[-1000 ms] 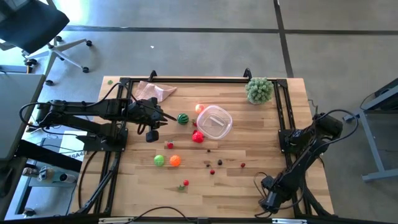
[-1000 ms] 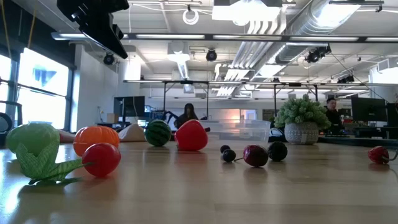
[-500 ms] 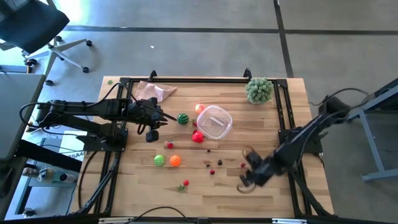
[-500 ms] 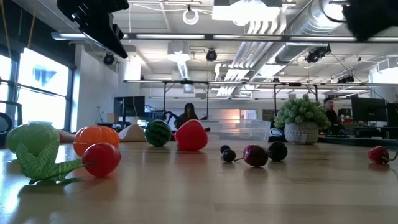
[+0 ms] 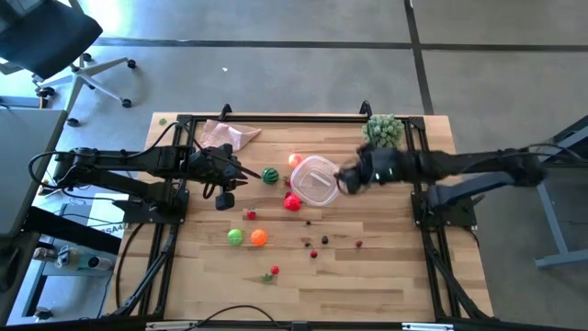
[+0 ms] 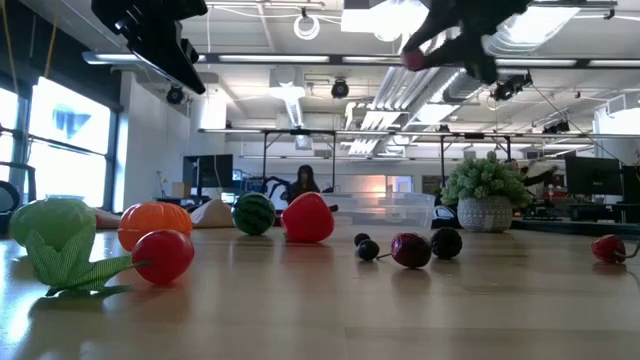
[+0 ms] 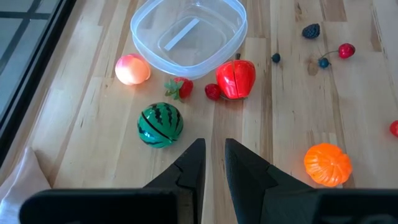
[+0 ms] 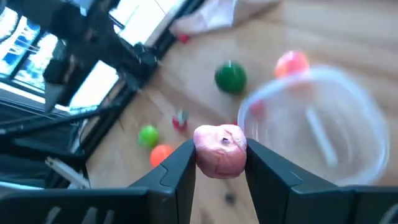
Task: Pick and placing Produce into tupperware
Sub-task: Put the peach into the transparent bin
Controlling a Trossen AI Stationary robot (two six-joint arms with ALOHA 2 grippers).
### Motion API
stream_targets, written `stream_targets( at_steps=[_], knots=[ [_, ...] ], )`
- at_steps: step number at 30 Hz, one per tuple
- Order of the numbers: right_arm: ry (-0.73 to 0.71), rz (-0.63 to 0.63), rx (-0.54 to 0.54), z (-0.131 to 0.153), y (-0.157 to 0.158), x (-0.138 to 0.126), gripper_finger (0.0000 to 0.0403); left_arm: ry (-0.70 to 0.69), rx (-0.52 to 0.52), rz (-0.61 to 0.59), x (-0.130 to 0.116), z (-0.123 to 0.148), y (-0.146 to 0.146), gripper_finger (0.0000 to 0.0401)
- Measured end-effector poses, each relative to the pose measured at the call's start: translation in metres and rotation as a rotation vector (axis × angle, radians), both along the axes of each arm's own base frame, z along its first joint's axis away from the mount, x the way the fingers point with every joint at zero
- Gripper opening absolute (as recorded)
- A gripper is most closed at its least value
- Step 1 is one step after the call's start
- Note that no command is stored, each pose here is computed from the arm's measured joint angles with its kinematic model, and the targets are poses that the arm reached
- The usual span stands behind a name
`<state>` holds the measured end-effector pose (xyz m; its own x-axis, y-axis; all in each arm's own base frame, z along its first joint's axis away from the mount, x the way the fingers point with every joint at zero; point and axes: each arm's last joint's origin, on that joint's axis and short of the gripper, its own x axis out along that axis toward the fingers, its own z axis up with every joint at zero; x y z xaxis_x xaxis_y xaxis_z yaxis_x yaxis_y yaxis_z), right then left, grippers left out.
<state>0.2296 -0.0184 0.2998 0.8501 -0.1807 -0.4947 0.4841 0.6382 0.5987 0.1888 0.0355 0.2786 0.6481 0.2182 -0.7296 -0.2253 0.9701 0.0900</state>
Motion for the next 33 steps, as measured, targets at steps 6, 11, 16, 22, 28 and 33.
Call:
stream_targets(
  at_steps=[6, 11, 16, 22, 28, 33],
  knots=[
    [0.053, 0.082, -0.102, 0.012, -0.055, 0.023, 0.0112, 0.0, 0.0, 0.0, 0.0, 0.0, 0.0, 0.0051],
    [0.241, 0.203, -0.208, 0.022, -0.082, 0.057, 0.0112, 0.0, 0.0, 0.0, 0.0, 0.0, 0.0, 0.0051],
    [0.474, 0.327, -0.19, -0.005, -0.091, 0.084, 0.0112, 0.0, 0.0, 0.0, 0.0, 0.0, 0.0, 0.0051],
    [0.648, 0.379, -0.089, -0.06, -0.097, 0.102, 0.0112, 0.0, 0.0, 0.0, 0.0, 0.0, 0.0, 0.0051],
    [0.717, 0.418, -0.039, -0.095, -0.096, 0.117, 0.0112, 0.0, 0.0, 0.0, 0.0, 0.0, 0.0, 0.0051],
    [0.709, 0.457, -0.027, -0.119, -0.093, 0.131, 0.0112, 0.0, 0.0, 0.0, 0.0, 0.0, 0.0, 0.0051]
  ],
)
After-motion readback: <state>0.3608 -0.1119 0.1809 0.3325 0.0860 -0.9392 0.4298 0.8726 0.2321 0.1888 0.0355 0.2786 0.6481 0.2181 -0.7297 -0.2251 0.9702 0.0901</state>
